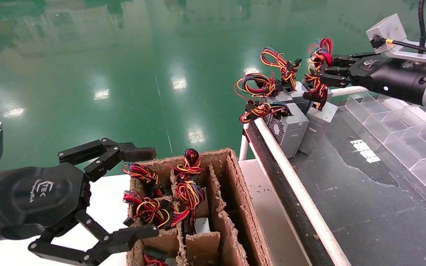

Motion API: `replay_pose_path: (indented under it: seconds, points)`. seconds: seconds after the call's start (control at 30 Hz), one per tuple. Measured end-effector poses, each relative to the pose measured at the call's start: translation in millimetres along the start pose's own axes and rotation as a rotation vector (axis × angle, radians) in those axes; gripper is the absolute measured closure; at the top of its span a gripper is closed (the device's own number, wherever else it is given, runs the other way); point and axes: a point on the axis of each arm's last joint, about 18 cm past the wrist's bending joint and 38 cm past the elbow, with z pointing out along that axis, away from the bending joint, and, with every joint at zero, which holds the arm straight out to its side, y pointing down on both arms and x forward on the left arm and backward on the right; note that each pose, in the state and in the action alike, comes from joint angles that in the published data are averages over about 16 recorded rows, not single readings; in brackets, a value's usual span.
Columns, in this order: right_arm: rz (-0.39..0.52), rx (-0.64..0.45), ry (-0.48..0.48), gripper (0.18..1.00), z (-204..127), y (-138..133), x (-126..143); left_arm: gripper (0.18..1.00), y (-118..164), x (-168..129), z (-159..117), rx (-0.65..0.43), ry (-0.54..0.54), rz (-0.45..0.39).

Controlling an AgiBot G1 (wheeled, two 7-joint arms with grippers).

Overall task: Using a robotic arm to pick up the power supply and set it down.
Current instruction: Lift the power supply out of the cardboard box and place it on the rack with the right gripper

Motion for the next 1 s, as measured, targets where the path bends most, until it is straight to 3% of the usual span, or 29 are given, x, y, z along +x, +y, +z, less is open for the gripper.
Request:
replay_pose_path:
  seconds: [0.6,1.0]
  points:
    - [-0.012,0.027,-0.126,0.987,-42,-5,-3,0.183,0,0,0,0.000,0.000,0.000]
    - [-0.004,0.014,-0.067,0.987,-37,0,5,0.183,0,0,0,0.000,0.000,0.000]
